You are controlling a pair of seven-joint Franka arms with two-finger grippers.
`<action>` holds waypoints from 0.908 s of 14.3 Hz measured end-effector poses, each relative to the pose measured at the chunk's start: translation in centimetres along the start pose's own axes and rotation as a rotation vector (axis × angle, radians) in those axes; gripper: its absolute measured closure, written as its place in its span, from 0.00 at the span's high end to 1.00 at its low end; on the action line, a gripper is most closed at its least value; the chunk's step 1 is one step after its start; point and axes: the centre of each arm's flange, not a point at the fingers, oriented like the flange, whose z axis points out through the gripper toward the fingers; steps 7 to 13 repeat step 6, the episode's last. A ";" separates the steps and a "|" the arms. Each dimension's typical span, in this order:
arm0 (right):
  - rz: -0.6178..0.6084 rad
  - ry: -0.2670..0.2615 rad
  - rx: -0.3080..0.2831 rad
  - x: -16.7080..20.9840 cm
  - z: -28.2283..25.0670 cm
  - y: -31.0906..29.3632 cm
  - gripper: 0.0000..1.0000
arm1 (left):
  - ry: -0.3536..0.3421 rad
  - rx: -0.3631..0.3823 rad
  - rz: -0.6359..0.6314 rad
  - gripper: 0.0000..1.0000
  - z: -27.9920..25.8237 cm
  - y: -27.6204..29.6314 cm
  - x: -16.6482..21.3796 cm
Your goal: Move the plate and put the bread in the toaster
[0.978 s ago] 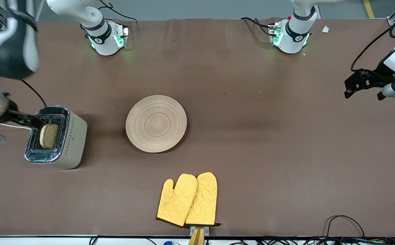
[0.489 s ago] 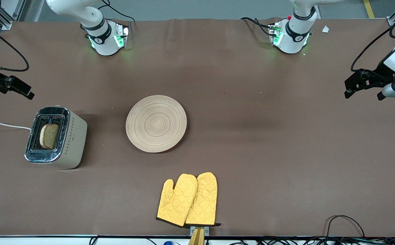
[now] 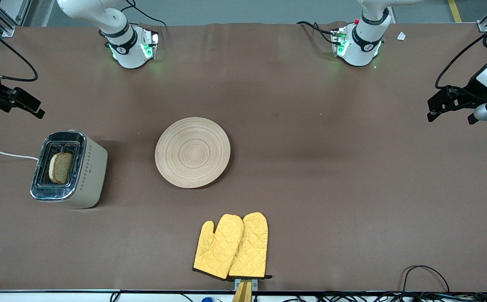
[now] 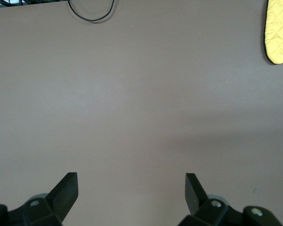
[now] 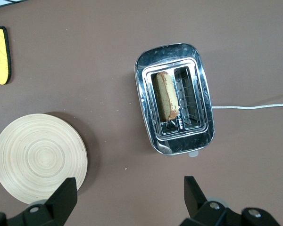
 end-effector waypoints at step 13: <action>-0.014 0.024 -0.053 -0.6 -0.7 -1.5 1.00 | 0.005 0.000 0.001 1.00 -0.1 0.0 0.1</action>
